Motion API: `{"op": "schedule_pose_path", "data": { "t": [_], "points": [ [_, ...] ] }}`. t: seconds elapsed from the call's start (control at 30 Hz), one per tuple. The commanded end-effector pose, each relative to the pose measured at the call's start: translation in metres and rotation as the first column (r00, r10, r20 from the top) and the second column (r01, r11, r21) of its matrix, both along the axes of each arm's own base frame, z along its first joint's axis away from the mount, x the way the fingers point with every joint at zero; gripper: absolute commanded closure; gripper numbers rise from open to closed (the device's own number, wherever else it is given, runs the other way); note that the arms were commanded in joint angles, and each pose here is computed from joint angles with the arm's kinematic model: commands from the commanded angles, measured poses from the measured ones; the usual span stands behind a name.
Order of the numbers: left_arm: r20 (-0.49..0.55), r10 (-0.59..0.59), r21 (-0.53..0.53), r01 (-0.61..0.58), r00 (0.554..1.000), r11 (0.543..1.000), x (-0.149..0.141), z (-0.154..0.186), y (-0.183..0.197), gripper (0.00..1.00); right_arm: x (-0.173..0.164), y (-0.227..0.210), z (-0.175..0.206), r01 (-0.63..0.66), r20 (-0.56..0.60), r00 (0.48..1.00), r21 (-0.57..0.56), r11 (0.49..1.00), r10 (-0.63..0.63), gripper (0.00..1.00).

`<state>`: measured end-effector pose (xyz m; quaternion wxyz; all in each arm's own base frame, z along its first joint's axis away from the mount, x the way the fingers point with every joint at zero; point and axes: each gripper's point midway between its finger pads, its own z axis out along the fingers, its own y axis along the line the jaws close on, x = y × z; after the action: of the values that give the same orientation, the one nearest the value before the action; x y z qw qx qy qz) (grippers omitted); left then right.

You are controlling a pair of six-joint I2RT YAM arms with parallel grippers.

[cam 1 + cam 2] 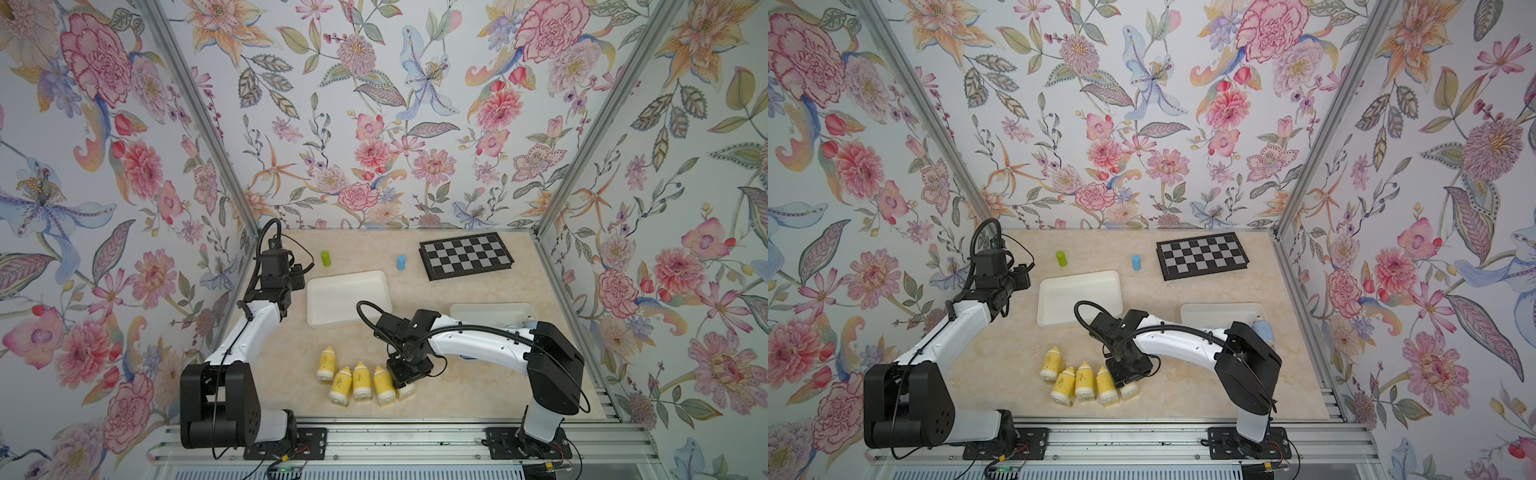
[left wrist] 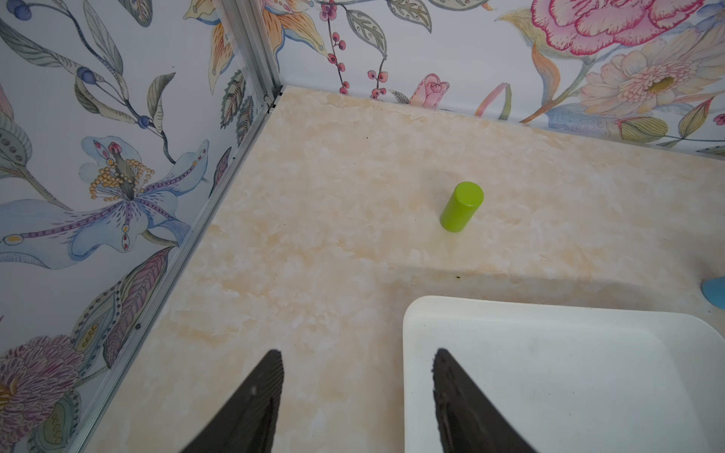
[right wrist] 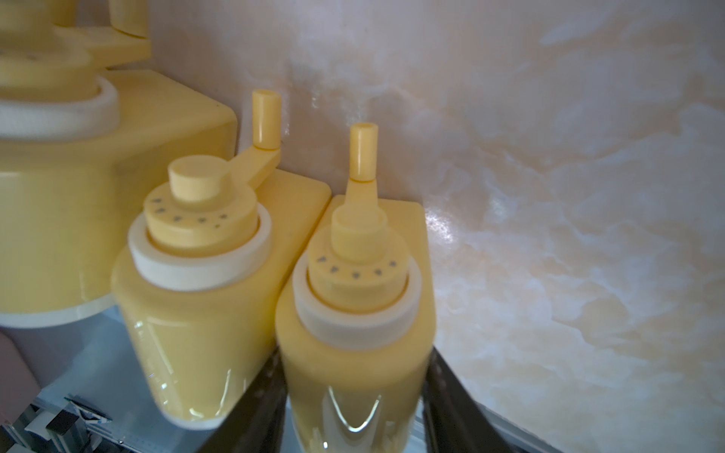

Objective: Place the pencil sharpeners by color into the storage box
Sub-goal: Pick up the pencil sharpener from the center of the board.

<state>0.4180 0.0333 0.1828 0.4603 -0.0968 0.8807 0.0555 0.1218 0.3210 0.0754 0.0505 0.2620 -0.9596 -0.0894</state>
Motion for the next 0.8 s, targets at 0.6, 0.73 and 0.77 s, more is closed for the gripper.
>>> {"op": "schedule_pose_path", "data": {
  "t": [0.6,0.73,0.77],
  "points": [
    [0.021,-0.015,0.029,0.015,1.0,0.999,-0.002,0.009,-0.004,0.36,0.027,-0.016,0.009,0.052,0.048,0.998,-0.015,0.999,-0.052,0.64],
    [0.019,-0.015,0.03,0.015,1.0,0.999,-0.002,0.008,-0.004,0.35,0.033,-0.021,0.011,0.056,0.063,0.997,-0.021,0.998,-0.055,0.64],
    [0.017,-0.016,0.03,0.016,1.0,0.999,-0.002,0.007,-0.004,0.35,0.035,-0.022,0.011,0.058,0.068,0.996,-0.024,0.998,-0.056,0.64]
  ]
}}
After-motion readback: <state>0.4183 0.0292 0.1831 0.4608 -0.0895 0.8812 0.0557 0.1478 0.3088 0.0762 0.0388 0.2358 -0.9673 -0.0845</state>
